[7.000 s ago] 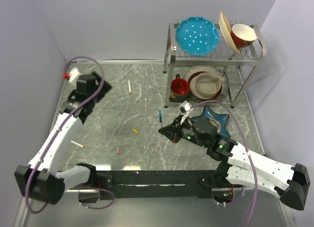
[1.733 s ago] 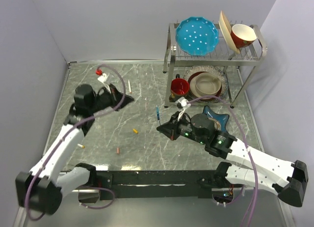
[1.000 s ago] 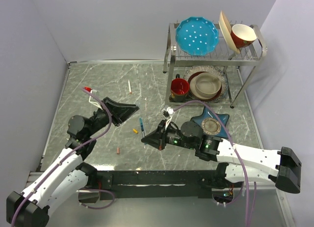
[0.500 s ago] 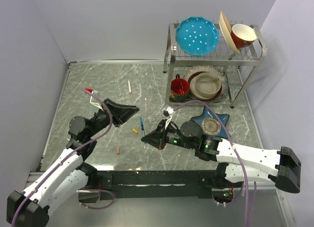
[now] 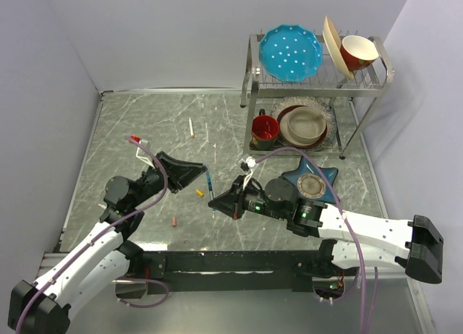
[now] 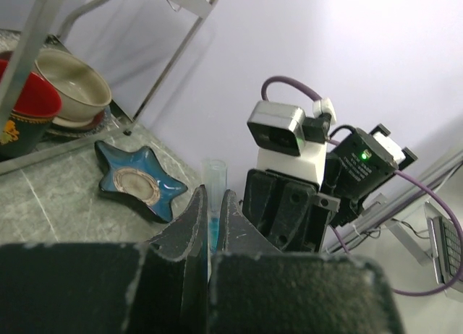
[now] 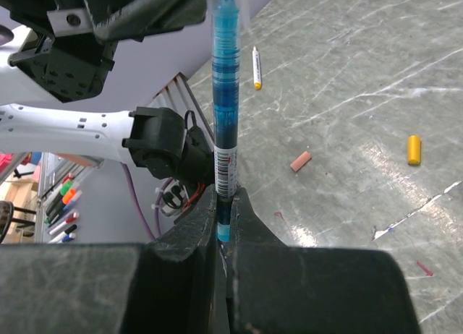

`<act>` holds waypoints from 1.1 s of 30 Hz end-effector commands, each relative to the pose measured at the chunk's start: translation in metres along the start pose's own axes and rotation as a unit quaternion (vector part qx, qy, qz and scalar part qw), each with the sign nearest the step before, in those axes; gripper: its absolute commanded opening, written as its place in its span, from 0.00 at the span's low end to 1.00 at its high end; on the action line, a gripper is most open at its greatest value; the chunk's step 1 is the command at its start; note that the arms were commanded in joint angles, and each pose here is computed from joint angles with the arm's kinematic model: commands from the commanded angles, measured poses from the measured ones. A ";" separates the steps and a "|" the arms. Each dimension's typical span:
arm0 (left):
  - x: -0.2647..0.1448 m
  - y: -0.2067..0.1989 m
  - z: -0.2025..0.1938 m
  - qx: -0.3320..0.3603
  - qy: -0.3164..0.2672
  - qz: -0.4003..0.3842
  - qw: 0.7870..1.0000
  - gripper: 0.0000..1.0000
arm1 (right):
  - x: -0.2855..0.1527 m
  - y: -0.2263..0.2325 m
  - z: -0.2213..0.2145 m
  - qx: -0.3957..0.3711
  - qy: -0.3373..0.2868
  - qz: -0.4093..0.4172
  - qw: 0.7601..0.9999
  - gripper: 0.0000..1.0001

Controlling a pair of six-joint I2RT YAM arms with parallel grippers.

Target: Insert the pens into the pen caps

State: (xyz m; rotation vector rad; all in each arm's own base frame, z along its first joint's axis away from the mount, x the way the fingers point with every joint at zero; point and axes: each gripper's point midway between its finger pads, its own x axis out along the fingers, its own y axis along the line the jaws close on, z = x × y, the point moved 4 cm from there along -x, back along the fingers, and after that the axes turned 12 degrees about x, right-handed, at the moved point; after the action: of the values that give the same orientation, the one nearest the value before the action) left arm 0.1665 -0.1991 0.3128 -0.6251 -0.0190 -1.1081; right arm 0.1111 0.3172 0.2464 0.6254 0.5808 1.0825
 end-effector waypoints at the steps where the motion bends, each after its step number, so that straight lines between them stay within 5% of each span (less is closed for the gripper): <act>1: -0.004 -0.012 -0.001 -0.002 -0.010 -0.029 1.000 0.01 | 0.004 0.024 0.030 -0.011 -0.050 0.021 0.998 0.00; 10: -0.013 -0.011 -0.024 -0.003 0.022 -0.023 0.999 0.01 | 0.001 0.026 0.048 -0.041 -0.078 0.001 0.996 0.00; 13: -0.014 -0.013 -0.021 0.008 0.025 -0.016 1.000 0.33 | 0.003 0.023 0.042 -0.053 -0.058 -0.003 0.997 0.00; 19: -0.014 -0.018 0.009 0.052 -0.009 0.022 0.998 0.58 | 0.002 0.018 0.020 -0.043 -0.020 0.017 0.999 0.00; 27: -0.002 -0.020 0.032 0.059 -0.018 0.048 0.997 0.66 | -0.001 0.020 0.007 -0.039 0.002 0.026 0.999 0.00; 33: 0.011 -0.018 0.036 0.060 0.001 0.043 0.997 0.62 | -0.002 0.024 0.004 -0.040 0.008 0.031 0.999 0.00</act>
State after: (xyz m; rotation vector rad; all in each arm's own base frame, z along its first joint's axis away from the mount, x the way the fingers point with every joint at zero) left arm 0.1649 -0.1933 0.3397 -0.5412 -0.0286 -0.9963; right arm 0.1023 0.3209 0.2522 0.5394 0.5782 1.1260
